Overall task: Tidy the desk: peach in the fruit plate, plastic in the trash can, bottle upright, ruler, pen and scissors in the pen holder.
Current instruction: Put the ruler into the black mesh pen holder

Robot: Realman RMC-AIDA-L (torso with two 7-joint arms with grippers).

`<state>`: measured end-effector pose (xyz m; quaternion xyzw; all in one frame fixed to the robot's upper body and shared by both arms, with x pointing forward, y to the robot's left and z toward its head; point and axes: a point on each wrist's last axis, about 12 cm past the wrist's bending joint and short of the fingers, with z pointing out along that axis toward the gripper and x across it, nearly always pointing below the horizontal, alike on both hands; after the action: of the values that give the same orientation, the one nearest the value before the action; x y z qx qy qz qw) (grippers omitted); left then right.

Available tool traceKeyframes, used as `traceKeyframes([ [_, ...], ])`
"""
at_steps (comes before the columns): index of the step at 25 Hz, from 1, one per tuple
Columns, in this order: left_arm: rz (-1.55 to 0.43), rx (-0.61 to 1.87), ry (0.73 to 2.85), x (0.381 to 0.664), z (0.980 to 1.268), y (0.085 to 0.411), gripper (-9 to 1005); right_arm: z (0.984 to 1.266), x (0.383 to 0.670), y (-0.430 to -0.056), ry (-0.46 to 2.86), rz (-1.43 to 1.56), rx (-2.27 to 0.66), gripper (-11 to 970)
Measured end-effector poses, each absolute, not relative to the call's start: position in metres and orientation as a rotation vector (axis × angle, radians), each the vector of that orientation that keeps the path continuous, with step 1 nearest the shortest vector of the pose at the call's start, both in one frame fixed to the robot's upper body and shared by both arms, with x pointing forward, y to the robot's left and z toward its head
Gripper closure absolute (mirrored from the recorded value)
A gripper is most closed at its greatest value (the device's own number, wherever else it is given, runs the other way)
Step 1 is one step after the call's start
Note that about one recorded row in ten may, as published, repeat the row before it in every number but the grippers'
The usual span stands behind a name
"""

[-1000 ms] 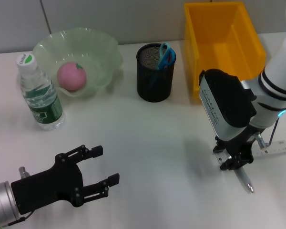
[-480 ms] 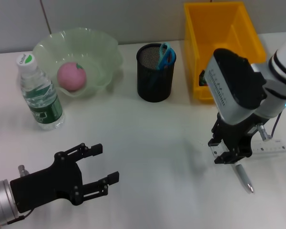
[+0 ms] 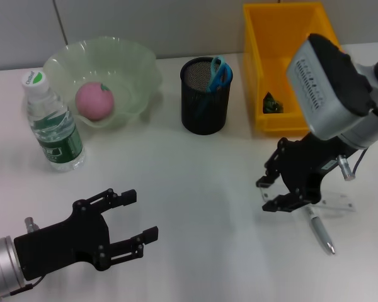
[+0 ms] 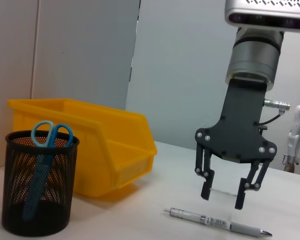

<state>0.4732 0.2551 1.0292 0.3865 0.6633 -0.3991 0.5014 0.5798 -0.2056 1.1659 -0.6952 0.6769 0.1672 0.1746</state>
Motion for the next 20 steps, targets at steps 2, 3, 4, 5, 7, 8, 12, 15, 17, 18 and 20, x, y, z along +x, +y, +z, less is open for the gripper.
traceKeyframes([
  [2,-0.967,0.936,1.601,0.473,1.030,0.255,188,1.166,0.579,-0.207,1.912,0.494,-1.951,573],
  [3,-0.969,0.936,1.599,0.473,1.030,0.255,188,1.166,0.578,-0.208,1.906,0.508,-1.935,573],
  [4,-0.971,0.937,1.597,0.474,1.030,0.254,188,1.167,0.578,-0.209,1.899,0.519,-1.918,573],
  [5,-0.974,0.937,1.594,0.474,1.031,0.254,188,1.168,0.578,-0.213,1.891,0.539,-1.876,574],
  [7,-0.975,0.937,1.593,0.474,1.031,0.254,188,1.169,0.578,-0.215,1.887,0.550,-1.855,574],
  [8,-0.976,0.937,1.591,0.474,1.031,0.254,188,1.171,0.577,-0.217,1.881,0.566,-1.832,574],
  [12,-0.976,0.940,1.586,0.475,1.032,0.253,188,1.178,0.577,-0.224,1.844,0.621,-1.753,574],
  [15,-0.978,0.945,1.580,0.477,1.033,0.252,188,1.183,0.578,-0.230,1.823,0.646,-1.689,574],
  [17,-0.978,0.946,1.580,0.477,1.033,0.252,188,1.184,0.578,-0.232,1.813,0.654,-1.669,574],
  [18,-0.978,0.946,1.579,0.477,1.033,0.252,188,1.185,0.577,-0.233,1.803,0.664,-1.651,574],
  [20,-0.979,0.946,1.578,0.477,1.033,0.252,188,1.187,0.576,-0.236,1.763,0.698,-1.584,574],
])
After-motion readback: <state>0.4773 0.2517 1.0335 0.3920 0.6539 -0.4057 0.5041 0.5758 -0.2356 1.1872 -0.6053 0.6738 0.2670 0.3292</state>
